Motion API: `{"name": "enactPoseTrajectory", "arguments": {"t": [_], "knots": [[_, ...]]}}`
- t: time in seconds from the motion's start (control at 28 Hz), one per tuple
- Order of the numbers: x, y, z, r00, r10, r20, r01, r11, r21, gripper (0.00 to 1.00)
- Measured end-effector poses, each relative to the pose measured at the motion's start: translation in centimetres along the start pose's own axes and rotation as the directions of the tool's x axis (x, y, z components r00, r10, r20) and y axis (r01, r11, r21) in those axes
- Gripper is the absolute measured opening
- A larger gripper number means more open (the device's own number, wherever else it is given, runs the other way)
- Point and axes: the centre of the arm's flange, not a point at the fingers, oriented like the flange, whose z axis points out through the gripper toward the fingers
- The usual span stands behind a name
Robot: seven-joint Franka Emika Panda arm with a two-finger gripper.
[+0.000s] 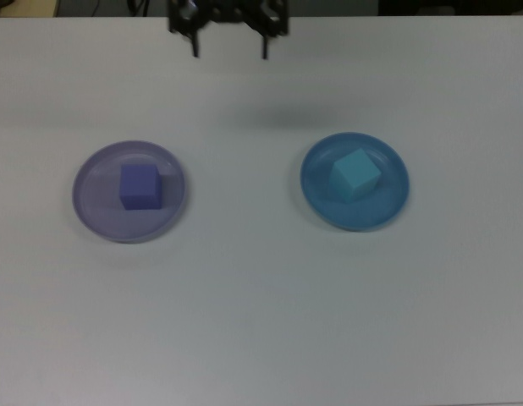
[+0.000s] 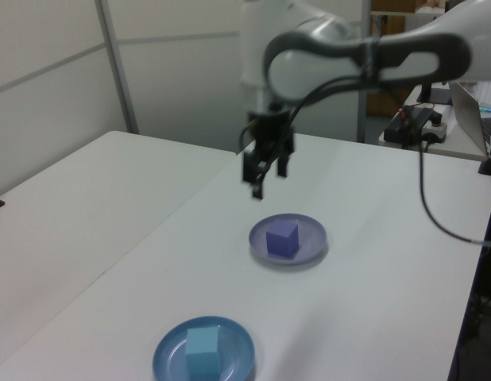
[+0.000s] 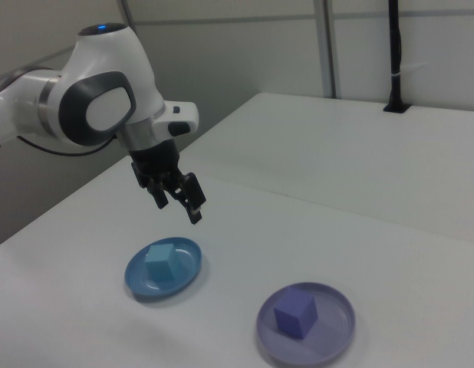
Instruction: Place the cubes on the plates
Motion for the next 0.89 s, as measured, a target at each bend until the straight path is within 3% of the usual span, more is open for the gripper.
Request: {"name": "enactPoseTrajectory", "arguments": {"t": [0.43,0.89], "knots": [[-0.9,3.3,1.3,0.998,0.056,0.036,-0.056,0.998,-0.005,1.00],[-0.1,2.4,3.7,0.996,0.046,0.080,-0.045,0.999,-0.013,1.00]]}}
